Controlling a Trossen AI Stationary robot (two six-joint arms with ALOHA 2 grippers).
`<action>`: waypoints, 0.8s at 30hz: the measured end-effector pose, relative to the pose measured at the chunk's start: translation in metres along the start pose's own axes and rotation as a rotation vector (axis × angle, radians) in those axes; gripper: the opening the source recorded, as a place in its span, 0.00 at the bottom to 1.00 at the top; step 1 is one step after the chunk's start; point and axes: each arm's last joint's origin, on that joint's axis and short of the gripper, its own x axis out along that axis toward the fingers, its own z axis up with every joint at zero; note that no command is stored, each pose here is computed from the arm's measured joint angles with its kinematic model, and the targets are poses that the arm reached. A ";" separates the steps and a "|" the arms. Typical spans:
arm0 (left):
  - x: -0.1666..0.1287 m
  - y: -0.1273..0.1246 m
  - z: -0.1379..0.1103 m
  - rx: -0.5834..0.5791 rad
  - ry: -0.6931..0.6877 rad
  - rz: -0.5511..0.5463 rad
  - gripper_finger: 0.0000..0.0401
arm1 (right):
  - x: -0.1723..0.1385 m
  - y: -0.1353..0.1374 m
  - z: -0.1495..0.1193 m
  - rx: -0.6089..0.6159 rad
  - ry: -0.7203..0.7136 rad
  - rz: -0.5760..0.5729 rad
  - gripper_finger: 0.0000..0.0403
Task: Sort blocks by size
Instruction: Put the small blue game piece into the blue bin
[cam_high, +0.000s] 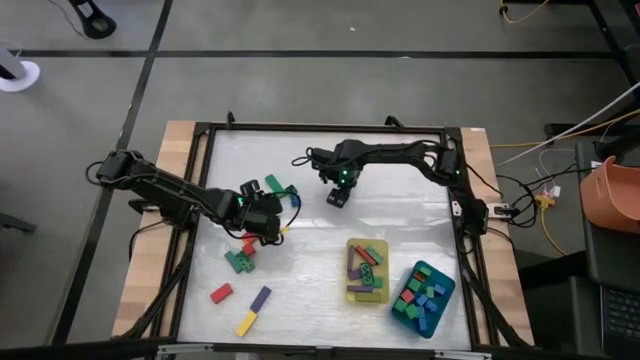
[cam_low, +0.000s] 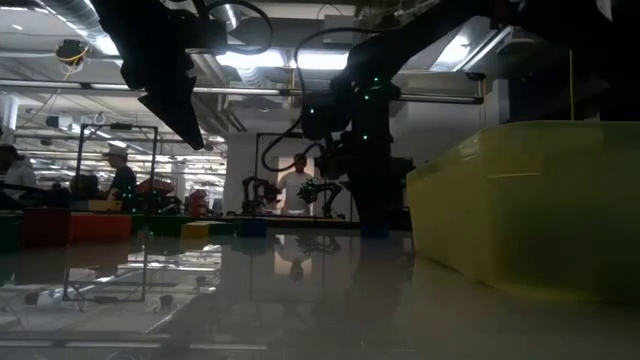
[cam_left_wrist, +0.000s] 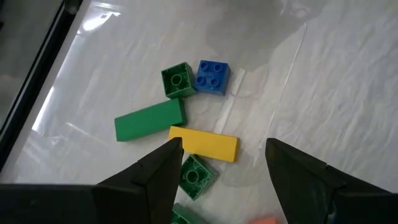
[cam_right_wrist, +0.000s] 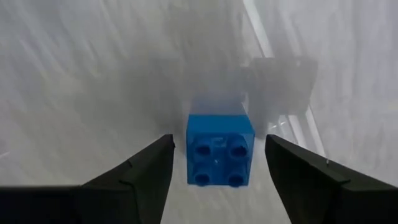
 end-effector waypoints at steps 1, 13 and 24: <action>0.000 0.000 0.000 0.000 0.000 0.000 0.55 | 0.001 0.000 0.000 0.000 0.007 0.001 0.62; 0.000 0.000 0.000 -0.033 -0.003 -0.002 0.55 | -0.004 -0.001 -0.009 -0.039 0.102 -0.005 0.28; 0.000 0.000 0.001 -0.046 -0.006 -0.004 0.55 | -0.005 -0.001 -0.012 -0.042 0.131 -0.008 0.47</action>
